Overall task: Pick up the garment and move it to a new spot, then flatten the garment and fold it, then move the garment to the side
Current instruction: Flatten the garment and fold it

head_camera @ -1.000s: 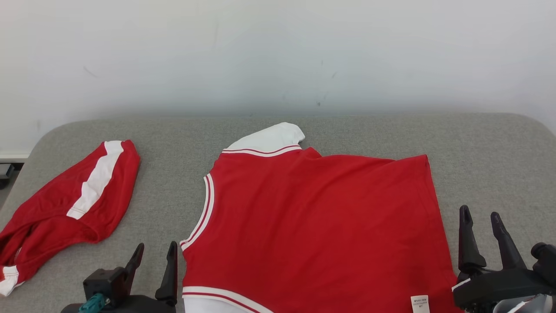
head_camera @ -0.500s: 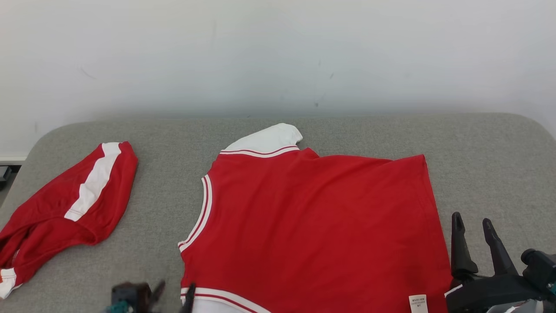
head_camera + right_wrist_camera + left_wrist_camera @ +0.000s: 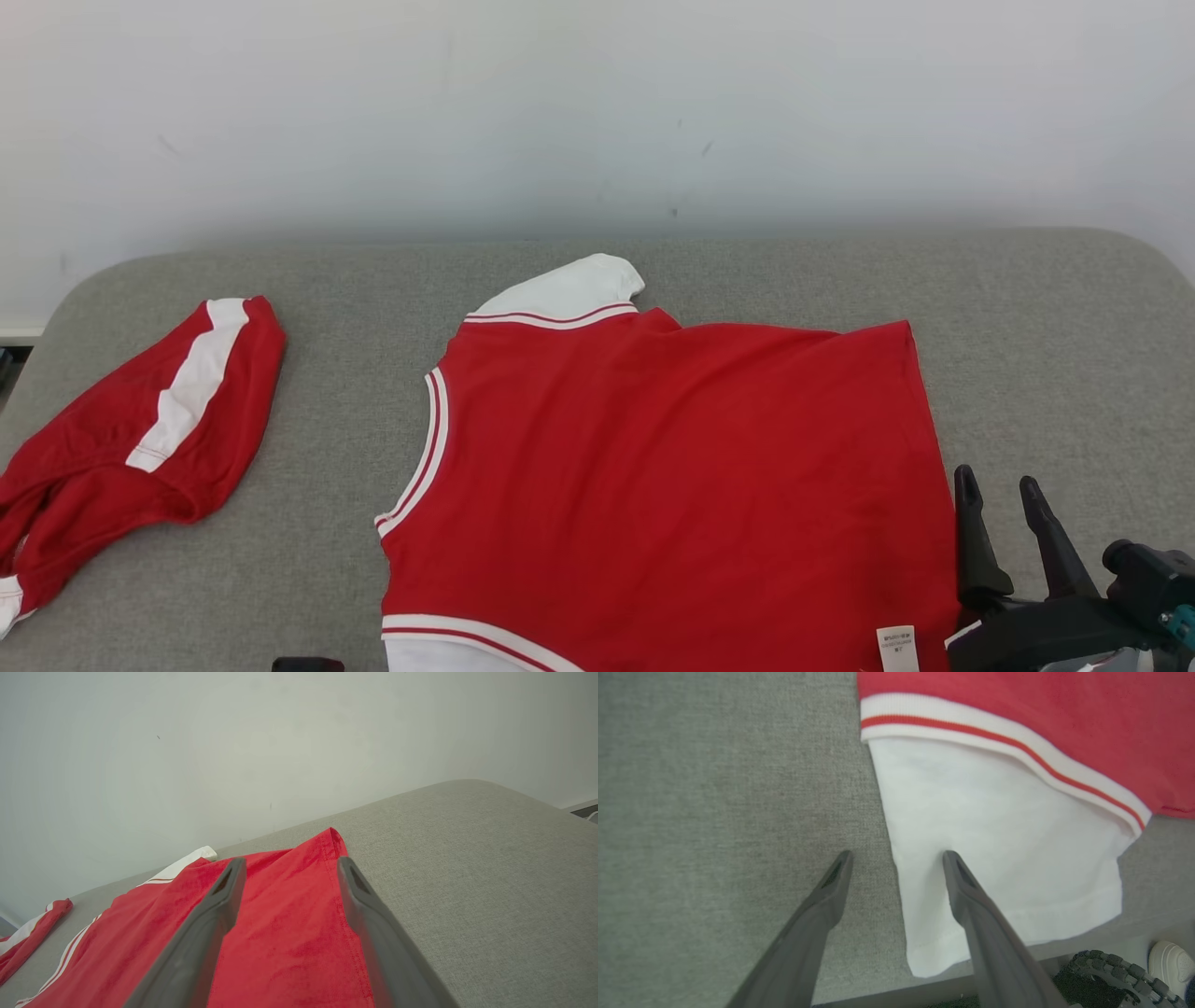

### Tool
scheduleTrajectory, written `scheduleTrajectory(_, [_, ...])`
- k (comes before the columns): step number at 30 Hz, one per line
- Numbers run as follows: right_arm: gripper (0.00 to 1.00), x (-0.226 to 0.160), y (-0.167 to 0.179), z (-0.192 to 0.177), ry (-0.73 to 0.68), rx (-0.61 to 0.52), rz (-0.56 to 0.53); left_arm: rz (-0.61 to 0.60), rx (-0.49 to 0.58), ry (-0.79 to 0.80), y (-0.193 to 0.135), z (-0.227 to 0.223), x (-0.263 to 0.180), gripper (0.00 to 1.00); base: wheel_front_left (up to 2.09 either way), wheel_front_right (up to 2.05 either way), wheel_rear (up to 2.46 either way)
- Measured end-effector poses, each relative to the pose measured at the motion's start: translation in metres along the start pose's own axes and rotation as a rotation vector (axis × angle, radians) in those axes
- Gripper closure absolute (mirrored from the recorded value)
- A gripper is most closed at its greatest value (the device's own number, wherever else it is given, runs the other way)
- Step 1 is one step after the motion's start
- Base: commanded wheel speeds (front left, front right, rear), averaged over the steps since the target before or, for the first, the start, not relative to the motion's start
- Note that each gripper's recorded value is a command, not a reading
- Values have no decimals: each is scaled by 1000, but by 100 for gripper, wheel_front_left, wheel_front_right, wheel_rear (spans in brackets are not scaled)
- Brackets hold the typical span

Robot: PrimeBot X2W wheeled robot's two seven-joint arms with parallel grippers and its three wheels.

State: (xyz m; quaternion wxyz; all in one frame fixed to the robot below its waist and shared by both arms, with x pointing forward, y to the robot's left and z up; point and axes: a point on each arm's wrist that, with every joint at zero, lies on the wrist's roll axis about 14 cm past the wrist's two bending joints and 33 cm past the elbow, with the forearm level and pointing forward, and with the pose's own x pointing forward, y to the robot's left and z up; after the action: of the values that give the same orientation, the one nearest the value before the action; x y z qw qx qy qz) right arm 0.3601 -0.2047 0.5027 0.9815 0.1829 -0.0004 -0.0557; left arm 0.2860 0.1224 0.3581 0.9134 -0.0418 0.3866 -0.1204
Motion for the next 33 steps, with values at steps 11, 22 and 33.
scheduleTrajectory(11, [0, 6, -2, -5, 14, -13, 0, -45, -43, 89, -8, -5, 2, 0, 0, 0, 0])
scheduleTrajectory(22, [0, 6, 0, -12, 34, -27, 7, -94, -52, 128, -20, -12, -4, 20, 0, 0, 0])
scheduleTrajectory(33, [0, -11, -22, -54, 248, -136, -10, -102, -48, 158, -25, -15, -6, 100, 0, 0, 0])
